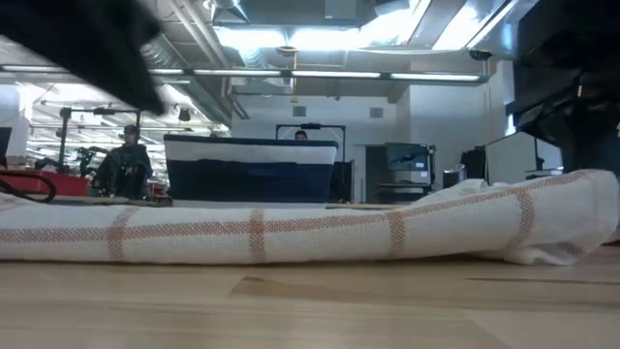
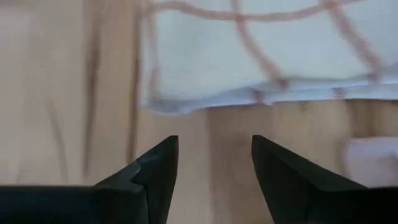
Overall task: Fold towel
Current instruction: Fold the left white patterned towel
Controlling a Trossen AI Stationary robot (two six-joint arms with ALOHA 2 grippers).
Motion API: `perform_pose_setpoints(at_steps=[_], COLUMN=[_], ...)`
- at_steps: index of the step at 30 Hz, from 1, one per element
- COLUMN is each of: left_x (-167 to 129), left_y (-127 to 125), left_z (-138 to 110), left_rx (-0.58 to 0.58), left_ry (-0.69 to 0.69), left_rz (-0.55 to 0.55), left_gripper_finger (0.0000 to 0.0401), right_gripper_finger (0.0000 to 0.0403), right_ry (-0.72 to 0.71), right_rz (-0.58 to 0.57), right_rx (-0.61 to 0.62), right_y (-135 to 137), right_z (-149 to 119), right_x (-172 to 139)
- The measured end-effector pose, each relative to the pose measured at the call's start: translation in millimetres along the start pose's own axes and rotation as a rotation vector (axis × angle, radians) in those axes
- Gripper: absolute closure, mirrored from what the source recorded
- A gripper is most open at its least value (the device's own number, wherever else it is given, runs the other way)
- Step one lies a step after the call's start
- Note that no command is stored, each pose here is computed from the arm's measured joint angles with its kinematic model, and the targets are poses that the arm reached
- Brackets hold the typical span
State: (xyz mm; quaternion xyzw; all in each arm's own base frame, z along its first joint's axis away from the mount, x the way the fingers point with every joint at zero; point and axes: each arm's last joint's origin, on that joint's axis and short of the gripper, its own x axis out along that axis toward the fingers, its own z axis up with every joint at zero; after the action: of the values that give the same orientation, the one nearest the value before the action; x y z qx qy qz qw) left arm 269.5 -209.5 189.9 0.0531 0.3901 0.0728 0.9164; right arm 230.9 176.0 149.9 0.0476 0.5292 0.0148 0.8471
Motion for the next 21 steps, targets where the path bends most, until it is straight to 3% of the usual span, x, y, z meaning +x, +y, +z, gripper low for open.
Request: perform_pose_setpoints(at_steps=[7, 13, 21], left_x=[38, 63, 124], left_y=[5, -18, -42], left_z=[26, 57, 71], left_rx=[0.035, 0.127, 0.21], left_ry=[-0.089, -0.17, -0.157], left_rz=[-0.046, -0.064, 0.052], left_gripper_finger=[0.0274, 0.0274, 0.0274], right_gripper_finger=[0.0197, 0.0197, 0.0197], right_ry=[-0.001, -0.046, -0.09], right_rz=[0.014, 0.029, -0.012], right_rx=[0.045, 0.128, 0.238], right_y=[12, 16, 17], right_z=[-8, -6, -8], right_x=[9, 11, 10])
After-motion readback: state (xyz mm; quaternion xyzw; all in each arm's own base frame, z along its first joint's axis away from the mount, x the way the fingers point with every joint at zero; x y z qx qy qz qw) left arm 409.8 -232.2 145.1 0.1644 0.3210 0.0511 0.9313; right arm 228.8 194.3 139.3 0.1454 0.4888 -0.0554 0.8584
